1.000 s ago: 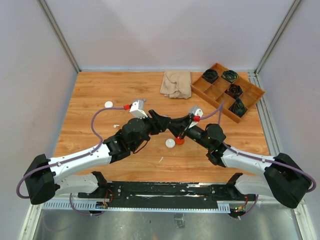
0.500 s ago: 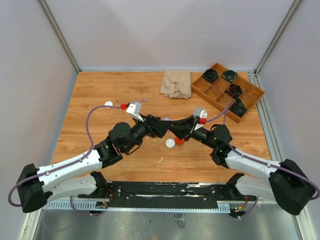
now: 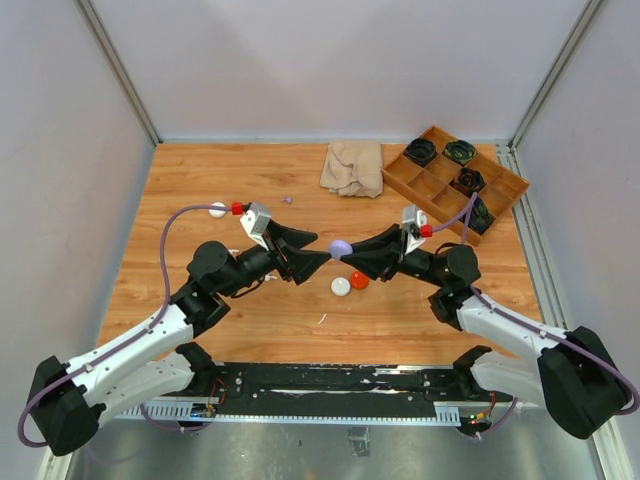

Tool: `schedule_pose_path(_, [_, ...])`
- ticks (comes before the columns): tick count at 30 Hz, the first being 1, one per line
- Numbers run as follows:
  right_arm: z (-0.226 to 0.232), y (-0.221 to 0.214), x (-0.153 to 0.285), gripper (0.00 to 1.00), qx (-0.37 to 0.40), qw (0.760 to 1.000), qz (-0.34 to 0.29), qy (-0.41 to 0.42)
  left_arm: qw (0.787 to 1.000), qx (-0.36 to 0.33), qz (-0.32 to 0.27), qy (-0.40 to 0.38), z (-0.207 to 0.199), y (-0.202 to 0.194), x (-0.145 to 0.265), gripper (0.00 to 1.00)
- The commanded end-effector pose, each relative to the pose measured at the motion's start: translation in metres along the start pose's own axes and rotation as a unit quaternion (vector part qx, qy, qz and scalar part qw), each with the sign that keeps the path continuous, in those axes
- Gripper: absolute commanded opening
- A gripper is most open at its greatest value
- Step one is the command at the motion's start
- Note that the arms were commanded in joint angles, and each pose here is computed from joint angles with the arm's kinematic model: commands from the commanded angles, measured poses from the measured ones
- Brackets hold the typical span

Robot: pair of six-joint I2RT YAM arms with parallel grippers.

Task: Insert the wireless bluetooth earbuds into the charging case
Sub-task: Pick up the charging case at the center of the board.

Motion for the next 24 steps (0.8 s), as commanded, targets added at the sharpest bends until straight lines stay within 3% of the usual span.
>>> schedule_pose_path(1, [0.007, 0.032, -0.005, 0.01, 0.005, 0.997, -0.051, 0.056, 0.996, -0.016, 0.015, -0.091, -0.007, 0.001, 0.003, 0.69])
schedule_pose_path(12, [0.010, 0.038, -0.010, 0.01, -0.009, 0.993, -0.066, 0.097, 0.990, 0.001, 0.032, -0.140, -0.008, -0.006, -0.004, 0.54])
schedule_pose_path(18, [0.011, 0.034, -0.011, 0.01, -0.013, 0.992, -0.055, 0.113, 0.989, -0.003, 0.038, -0.141, -0.008, -0.006, -0.005, 0.39])
schedule_pose_path(24, [0.009, 0.026, -0.011, 0.10, -0.019, 0.992, -0.028, 0.121, 0.991, -0.026, 0.049, -0.122, -0.004, -0.006, -0.004, 0.19])
Point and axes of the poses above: each gripper's point midway between its finger pads, its own x axis back along the fingers, its own z axis along the line the jaws close on, y = z × x, the point moved 8 cm from there along x, back along the fingers, and after that the axes turned 8 degrees about x, right-handed, at the moved point
